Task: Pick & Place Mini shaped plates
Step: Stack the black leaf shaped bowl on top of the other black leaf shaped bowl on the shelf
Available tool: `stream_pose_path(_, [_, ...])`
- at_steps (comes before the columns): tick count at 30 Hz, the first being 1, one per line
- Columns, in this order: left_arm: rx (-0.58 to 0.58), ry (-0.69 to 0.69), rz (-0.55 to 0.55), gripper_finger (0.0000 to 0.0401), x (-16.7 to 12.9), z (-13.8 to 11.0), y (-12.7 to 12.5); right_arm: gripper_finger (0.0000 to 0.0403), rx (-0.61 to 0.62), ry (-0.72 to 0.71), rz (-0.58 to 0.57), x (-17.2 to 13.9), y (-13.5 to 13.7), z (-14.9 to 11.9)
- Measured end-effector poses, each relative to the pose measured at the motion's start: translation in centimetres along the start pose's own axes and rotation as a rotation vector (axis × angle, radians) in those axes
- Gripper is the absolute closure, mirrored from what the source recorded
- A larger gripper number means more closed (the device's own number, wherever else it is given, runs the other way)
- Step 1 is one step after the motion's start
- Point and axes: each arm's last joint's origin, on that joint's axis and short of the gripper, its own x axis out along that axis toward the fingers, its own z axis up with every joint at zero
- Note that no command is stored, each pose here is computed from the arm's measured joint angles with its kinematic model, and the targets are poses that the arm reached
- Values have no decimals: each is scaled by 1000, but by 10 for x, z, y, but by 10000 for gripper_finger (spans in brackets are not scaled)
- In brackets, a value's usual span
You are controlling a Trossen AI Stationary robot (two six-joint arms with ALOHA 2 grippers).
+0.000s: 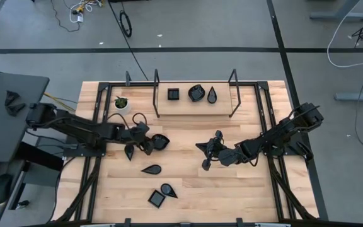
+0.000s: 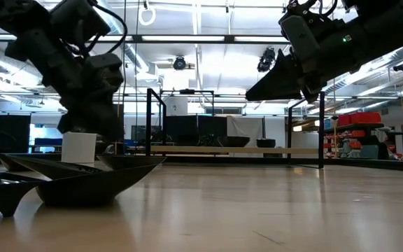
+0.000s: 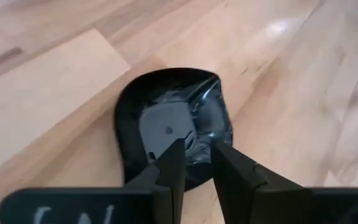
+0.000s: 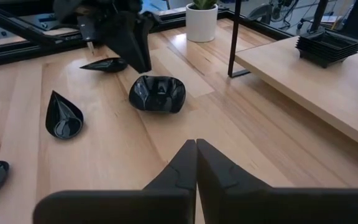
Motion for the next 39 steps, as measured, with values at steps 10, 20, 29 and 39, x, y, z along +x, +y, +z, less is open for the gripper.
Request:
stream_pose_path(10, [6, 109, 308, 394, -15, -8, 31, 395, 0, 0, 0, 0, 0, 0])
stream_pose_path(20, [12, 62, 157, 395, 19, -14, 12, 395, 3, -3, 0, 0, 0, 0])
stream_pose_path(29, [-18, 10, -155, 394, 60, -22, -14, 395, 2, -2, -1, 0, 0, 0])
stream_pose_path(39, [135, 11, -193, 395, 85, -12, -39, 395, 24, 3, 55, 0, 2, 2])
